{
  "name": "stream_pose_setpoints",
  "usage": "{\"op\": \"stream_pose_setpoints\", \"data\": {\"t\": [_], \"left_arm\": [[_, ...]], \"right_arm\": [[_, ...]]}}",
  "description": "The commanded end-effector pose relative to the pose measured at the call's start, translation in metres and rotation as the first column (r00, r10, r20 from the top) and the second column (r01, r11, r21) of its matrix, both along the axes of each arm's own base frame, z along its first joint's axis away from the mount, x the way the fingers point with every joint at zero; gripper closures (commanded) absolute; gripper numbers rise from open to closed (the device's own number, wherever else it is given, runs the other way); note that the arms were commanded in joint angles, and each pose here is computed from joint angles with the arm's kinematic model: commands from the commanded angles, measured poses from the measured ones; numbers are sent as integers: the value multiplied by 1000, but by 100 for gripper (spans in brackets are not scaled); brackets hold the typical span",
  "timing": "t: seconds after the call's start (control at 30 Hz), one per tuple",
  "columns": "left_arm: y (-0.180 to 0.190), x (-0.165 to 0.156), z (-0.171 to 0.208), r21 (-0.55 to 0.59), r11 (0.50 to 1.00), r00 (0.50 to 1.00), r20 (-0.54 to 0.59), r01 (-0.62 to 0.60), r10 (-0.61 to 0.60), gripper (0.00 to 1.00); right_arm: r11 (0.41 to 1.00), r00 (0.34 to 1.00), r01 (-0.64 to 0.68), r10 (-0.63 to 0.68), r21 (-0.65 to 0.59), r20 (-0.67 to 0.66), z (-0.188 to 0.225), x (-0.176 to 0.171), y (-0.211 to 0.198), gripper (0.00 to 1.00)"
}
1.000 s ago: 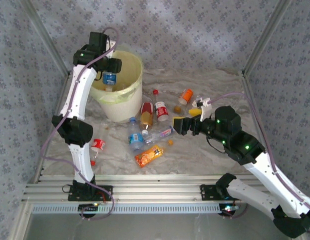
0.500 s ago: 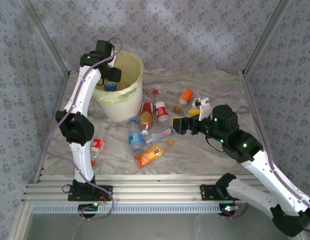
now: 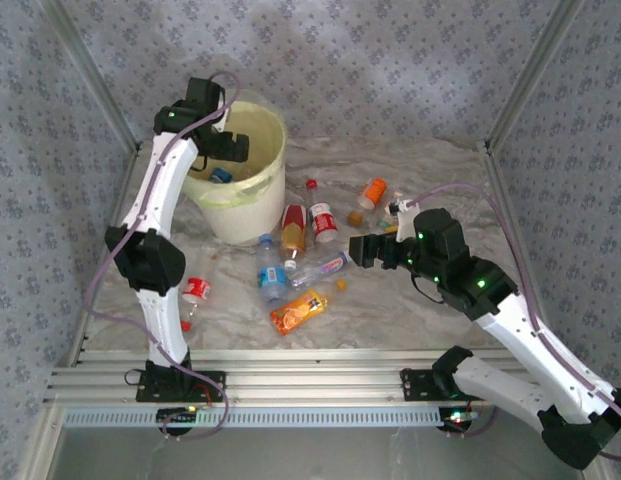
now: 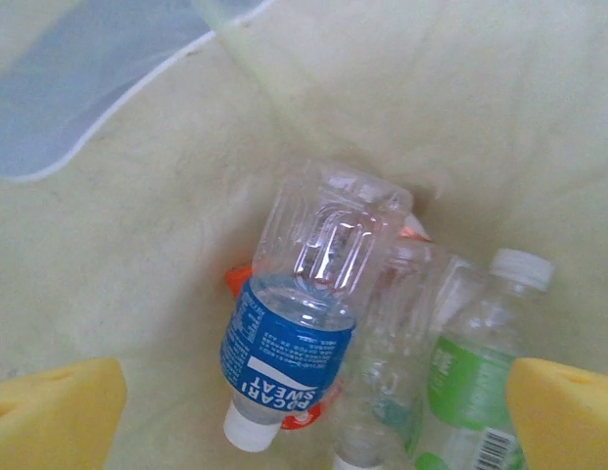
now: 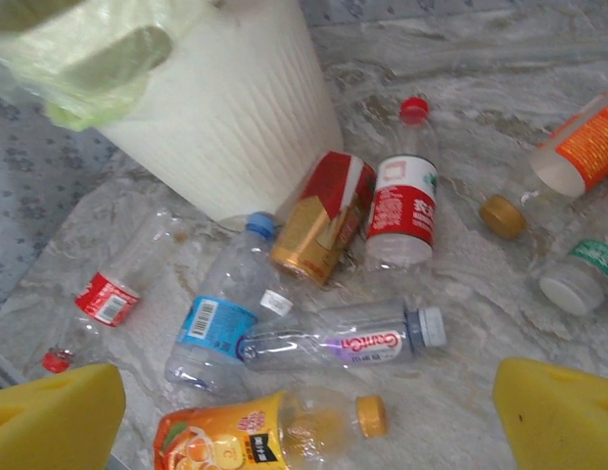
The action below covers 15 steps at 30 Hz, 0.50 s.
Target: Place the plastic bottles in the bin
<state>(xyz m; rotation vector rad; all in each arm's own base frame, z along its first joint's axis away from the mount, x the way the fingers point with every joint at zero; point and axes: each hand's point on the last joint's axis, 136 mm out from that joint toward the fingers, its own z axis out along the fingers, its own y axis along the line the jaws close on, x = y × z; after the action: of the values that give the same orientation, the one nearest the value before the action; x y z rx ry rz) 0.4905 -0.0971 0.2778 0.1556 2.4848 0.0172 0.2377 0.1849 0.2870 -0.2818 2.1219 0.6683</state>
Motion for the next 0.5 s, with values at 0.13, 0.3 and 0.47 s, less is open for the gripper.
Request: {"op": "stream_pose_setpoints", "data": {"t": [0.13,0.3,0.47], "left_arm": [[-18,-34,78,-201,977,986,163,67,-33,0],[-39,-63,106,-343,924,972,217,167,-95,0],[-62,-99,126,-470,837,944,294,280,-151,0]], "right_arm": [[988,984,149,-151,-25,-91,-23,10,-26,3],[970,958,235,-241,-55,-155,-41,14,-44,4],[940,924,334,-341,-72,-170,-53,25,-63,1]]}}
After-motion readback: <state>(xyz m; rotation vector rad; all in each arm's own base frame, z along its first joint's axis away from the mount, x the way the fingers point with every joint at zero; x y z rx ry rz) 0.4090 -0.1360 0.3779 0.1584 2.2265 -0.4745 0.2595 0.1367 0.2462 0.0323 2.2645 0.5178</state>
